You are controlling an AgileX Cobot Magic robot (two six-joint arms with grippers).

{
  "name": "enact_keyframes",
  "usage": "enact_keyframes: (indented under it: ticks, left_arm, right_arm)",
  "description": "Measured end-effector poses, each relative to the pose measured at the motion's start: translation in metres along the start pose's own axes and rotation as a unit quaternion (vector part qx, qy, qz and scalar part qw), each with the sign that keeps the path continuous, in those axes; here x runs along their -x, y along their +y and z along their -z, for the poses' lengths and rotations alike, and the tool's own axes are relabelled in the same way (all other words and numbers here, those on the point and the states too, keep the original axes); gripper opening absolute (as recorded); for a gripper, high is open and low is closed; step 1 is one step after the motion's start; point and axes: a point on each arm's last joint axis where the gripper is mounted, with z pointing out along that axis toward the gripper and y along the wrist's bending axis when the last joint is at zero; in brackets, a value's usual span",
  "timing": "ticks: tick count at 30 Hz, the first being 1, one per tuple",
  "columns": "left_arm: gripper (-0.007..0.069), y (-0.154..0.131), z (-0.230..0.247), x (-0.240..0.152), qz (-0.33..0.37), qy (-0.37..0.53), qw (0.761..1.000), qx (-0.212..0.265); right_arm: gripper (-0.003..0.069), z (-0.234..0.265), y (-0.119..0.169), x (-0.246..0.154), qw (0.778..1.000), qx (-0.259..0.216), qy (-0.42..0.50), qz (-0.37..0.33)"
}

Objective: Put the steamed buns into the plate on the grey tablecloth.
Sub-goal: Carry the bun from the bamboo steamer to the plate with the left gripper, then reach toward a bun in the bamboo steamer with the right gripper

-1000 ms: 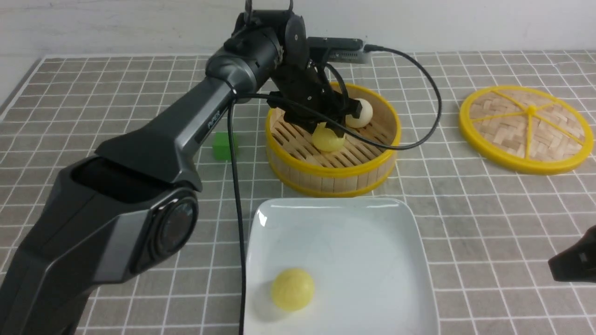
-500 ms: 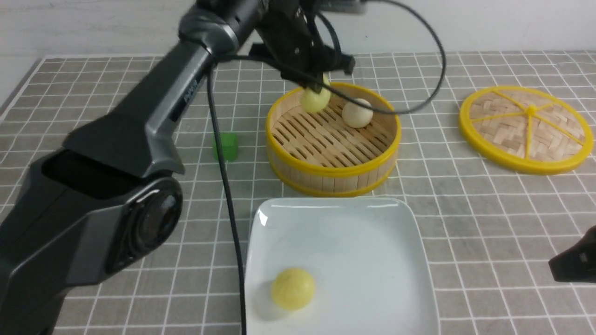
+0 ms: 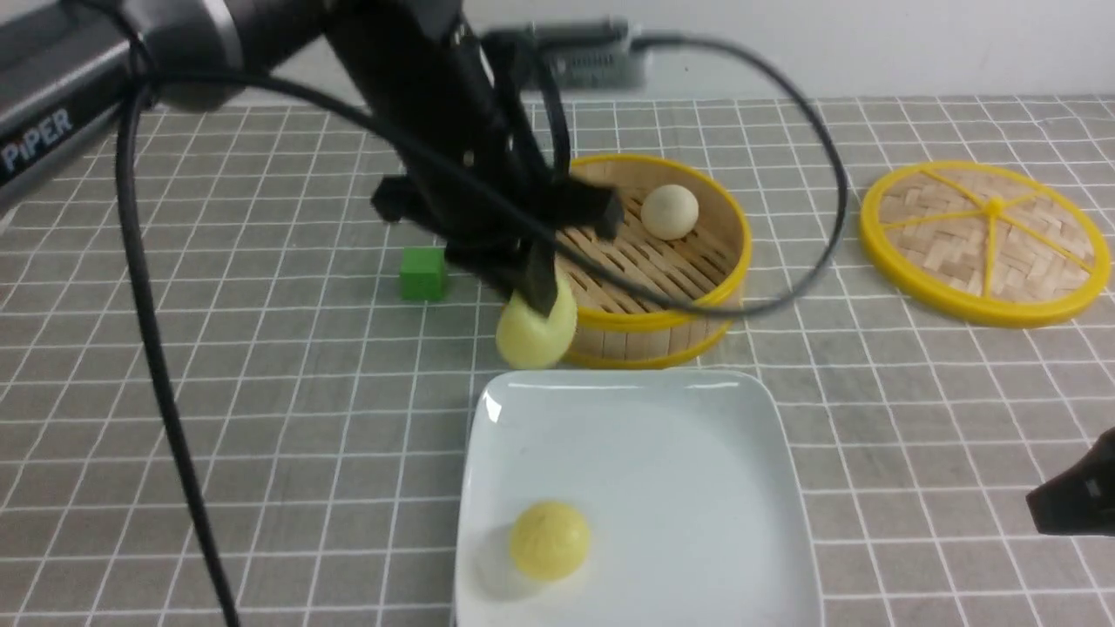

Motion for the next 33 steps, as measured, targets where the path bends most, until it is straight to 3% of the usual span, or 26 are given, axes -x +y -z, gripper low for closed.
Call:
enact_keyframes:
  ticks: [3, 8, 11, 19, 22, 24, 27, 30, 33]
  left_arm:
    - [0.0033, -0.001, -0.037, -0.021, -0.01, 0.051, 0.999, 0.006]
    - [0.006, 0.003, -0.058, -0.019, -0.009, 0.02, 1.0, 0.013]
    - [0.0119, 0.003, -0.059, -0.017, -0.008, 0.01, 1.0, 0.011]
    - [0.0515, 0.001, -0.058, -0.017, -0.006, 0.008, 1.0, 0.0]
    - [0.0573, 0.0, -0.043, -0.018, -0.021, -0.001, 1.0, 0.009]
    - [0.0554, 0.0, -0.021, -0.016, -0.039, -0.026, 0.998, 0.029]
    - [0.0433, 0.0, 0.028, -0.02, -0.056, -0.076, 0.993, 0.074]
    - [0.0172, 0.002, 0.075, -0.04, -0.07, -0.098, 0.986, 0.119]
    - [0.0045, 0.007, 0.098, -0.052, -0.067, -0.116, 0.981, 0.141]
  right_arm:
    - [0.0239, 0.0, 0.0, 0.0, 1.0, 0.001, 0.001, 0.0]
    - [0.0239, 0.0, 0.0, -0.001, 1.0, 0.002, 0.005, 0.0]
    - [0.0239, 0.0, 0.001, -0.001, 1.0, 0.005, 0.005, -0.002]
    - [0.0239, 0.0, 0.006, -0.004, 0.999, 0.031, 0.021, -0.012]
    - [0.0239, 0.003, 0.008, -0.003, 0.999, 0.041, 0.033, -0.01]
    - [0.0236, 0.006, 0.011, 0.002, 0.998, 0.047, 0.036, -0.005]
    - [0.0195, 0.012, 0.025, 0.019, 0.997, 0.061, 0.04, 0.032]
    - [0.0099, 0.012, 0.055, 0.045, 0.989, 0.066, 0.059, 0.118]
    - [0.0016, 0.003, 0.078, 0.071, 0.982, 0.043, 0.077, 0.167]
